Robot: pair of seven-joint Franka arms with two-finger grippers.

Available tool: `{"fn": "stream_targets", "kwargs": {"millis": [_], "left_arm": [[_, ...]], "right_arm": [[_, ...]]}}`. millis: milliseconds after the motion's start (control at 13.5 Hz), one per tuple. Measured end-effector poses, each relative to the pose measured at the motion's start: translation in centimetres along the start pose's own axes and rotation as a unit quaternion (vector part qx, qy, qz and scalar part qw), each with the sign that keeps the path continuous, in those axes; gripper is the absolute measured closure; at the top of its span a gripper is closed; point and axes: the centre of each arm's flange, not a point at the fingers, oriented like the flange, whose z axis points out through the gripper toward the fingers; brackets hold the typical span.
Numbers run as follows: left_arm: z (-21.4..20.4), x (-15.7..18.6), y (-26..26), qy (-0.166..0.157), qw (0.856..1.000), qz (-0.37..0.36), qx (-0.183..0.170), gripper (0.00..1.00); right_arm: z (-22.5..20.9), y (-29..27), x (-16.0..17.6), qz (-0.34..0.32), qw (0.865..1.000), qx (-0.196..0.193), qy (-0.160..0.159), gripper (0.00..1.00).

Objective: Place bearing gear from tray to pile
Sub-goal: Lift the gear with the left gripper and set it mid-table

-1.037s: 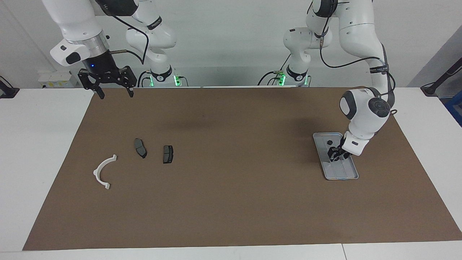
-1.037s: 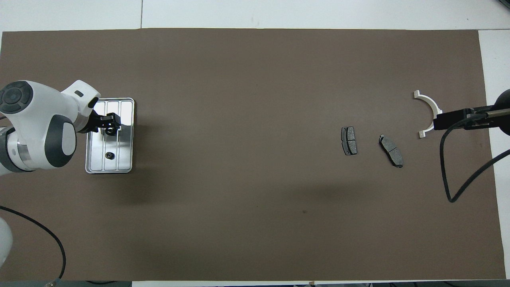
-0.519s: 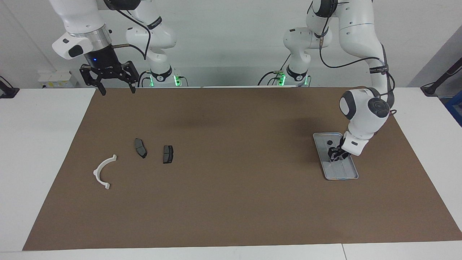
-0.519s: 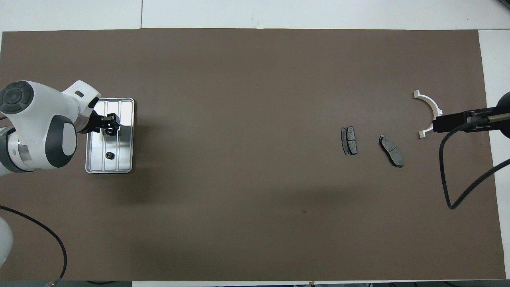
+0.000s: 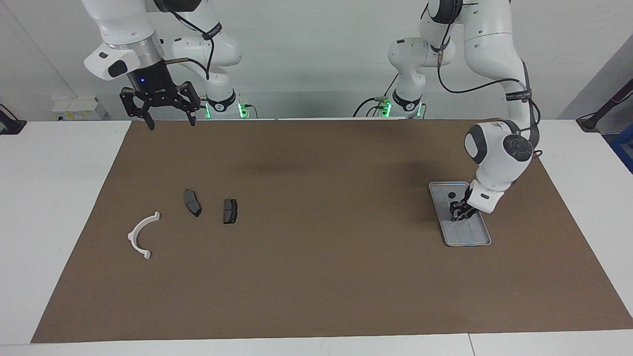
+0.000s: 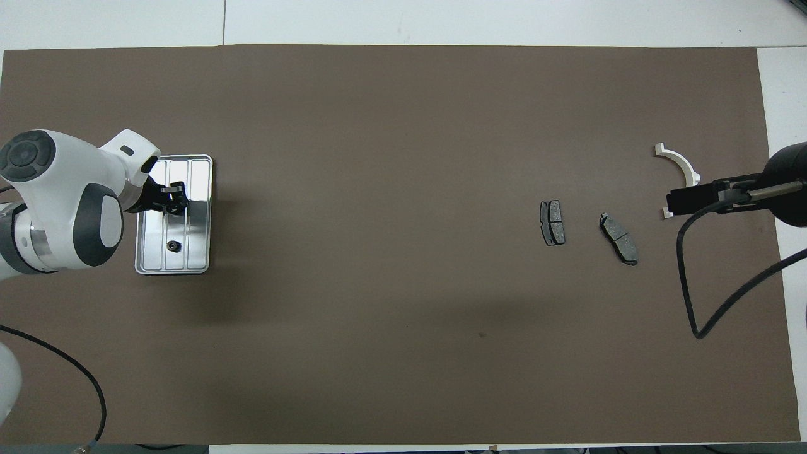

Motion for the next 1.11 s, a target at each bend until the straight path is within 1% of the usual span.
{"fn": "stream_targets", "kwargs": {"millis": [148, 296, 444, 519, 667, 741, 815, 963, 1111], "left_arm": [[0.1, -0.1, 0.0, -0.002, 1.000, -0.001, 0.000, 0.51], [0.0, -0.1, 0.2, -0.001, 1.000, -0.001, -0.001, 0.65], [-0.4, 0.1, 0.8, -0.002, 1.000, -0.017, -0.004, 0.65], [-1.4, 0.6, 2.1, -0.006, 0.999, -0.031, -0.007, 0.65], [-5.6, 1.9, 7.6, -0.011, 0.997, -0.069, -0.010, 0.65], [-7.9, 2.2, 11.8, -0.006, 0.996, -0.092, -0.013, 0.65], [-9.3, 1.7, 16.2, -0.001, 0.994, -0.110, -0.016, 0.65], [-9.5, -0.9, 24.3, 0.002, 0.991, -0.134, -0.021, 0.65], [-8.3, -4.1, 30.5, 0.000, 0.989, -0.143, -0.022, 0.65]], "right_arm": [[0.0, 0.0, 0.0, 0.000, 1.000, 0.000, 0.000, 0.00], [0.0, 0.0, 0.0, 0.000, 1.000, 0.000, 0.000, 0.00], [0.0, 0.0, 0.0, 0.000, 1.000, 0.000, 0.000, 0.00], [0.0, 0.0, 0.0, 0.000, 1.000, 0.000, 0.000, 0.00], [0.0, 0.0, 0.0, 0.000, 1.000, 0.000, 0.000, 0.00], [0.0, 0.0, 0.0, 0.000, 1.000, 0.000, 0.000, 0.00], [0.0, 0.0, 0.0, 0.000, 1.000, 0.000, 0.000, 0.00], [0.0, -0.1, 0.0, -0.001, 1.000, 0.000, 0.000, 0.00], [-0.1, -0.1, 0.0, -0.001, 1.000, 0.000, 0.000, 0.00]]}}
